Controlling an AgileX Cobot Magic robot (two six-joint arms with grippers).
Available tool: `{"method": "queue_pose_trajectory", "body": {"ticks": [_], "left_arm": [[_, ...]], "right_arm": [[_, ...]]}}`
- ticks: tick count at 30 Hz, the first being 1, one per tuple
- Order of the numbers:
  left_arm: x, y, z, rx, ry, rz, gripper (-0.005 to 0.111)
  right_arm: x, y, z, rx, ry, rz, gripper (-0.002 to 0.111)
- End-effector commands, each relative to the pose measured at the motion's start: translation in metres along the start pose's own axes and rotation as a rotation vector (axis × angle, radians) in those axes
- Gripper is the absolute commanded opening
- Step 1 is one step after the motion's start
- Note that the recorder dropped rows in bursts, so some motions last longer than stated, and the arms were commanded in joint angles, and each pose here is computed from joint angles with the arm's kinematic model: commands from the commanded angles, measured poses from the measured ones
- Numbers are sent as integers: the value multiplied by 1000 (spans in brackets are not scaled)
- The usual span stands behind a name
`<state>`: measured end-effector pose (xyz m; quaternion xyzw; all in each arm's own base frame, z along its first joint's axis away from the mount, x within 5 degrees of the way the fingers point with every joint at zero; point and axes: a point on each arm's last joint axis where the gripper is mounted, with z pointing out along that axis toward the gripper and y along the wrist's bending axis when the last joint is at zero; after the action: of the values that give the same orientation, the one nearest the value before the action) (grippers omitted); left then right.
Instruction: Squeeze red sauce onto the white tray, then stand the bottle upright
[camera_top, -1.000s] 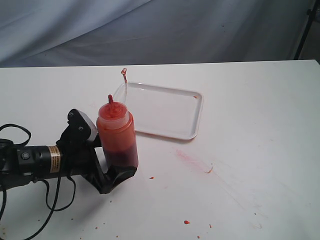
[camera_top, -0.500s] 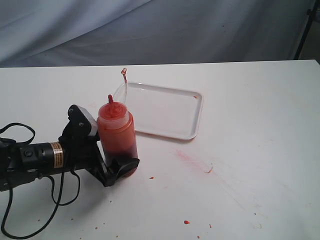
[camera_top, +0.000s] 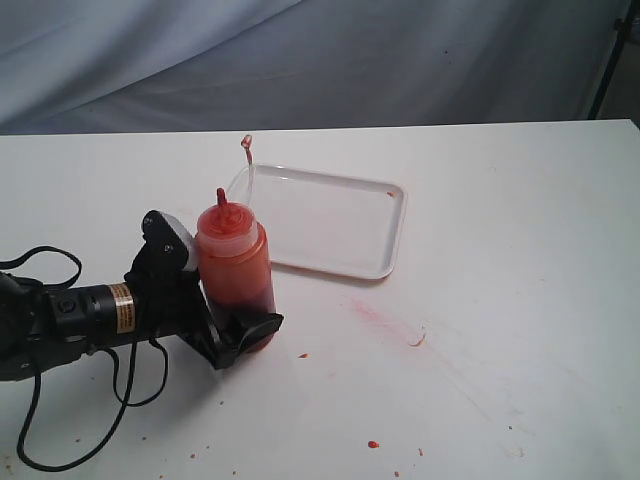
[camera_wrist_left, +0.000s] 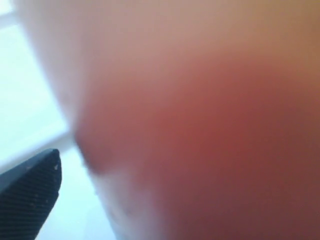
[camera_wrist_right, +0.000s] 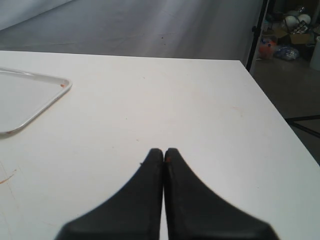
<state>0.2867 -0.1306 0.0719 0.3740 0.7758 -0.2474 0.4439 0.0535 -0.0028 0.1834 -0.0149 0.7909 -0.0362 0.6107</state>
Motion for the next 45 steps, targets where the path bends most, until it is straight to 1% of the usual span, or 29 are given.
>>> {"method": "queue_pose_trajectory", "body": {"ticks": [1,23,25,27,29,32,35,37,43,45], "left_arm": [[-2,2,2,-17,-23,-10,104],[-1,2,2,-12,-12,-4,104],[-1,2,2,-13,-7,-4,102],[0,2,2,-14,-3,-4,95],[0,2,2,-15,0,-4,82],[1,-1,2,16,8,23,61],[1,-2,2,33,10,37,47],[1,-2,2,33,10,37,39],[1,-3,2,34,8,37,20],[1,-2,2,33,8,36,11]], "right_arm": [[0,0,0,-1,-8,2,0],[0,0,0,-1,-8,2,0],[0,0,0,-1,-8,2,0],[0,0,0,-1,-8,2,0],[0,0,0,-1,-8,2,0],[0,0,0,-1,-8,2,0],[0,0,0,-1,-8,2,0],[0,0,0,-1,-8,2,0],[0,0,0,-1,-8,2,0],[0,0,0,-1,-8,2,0]]}}
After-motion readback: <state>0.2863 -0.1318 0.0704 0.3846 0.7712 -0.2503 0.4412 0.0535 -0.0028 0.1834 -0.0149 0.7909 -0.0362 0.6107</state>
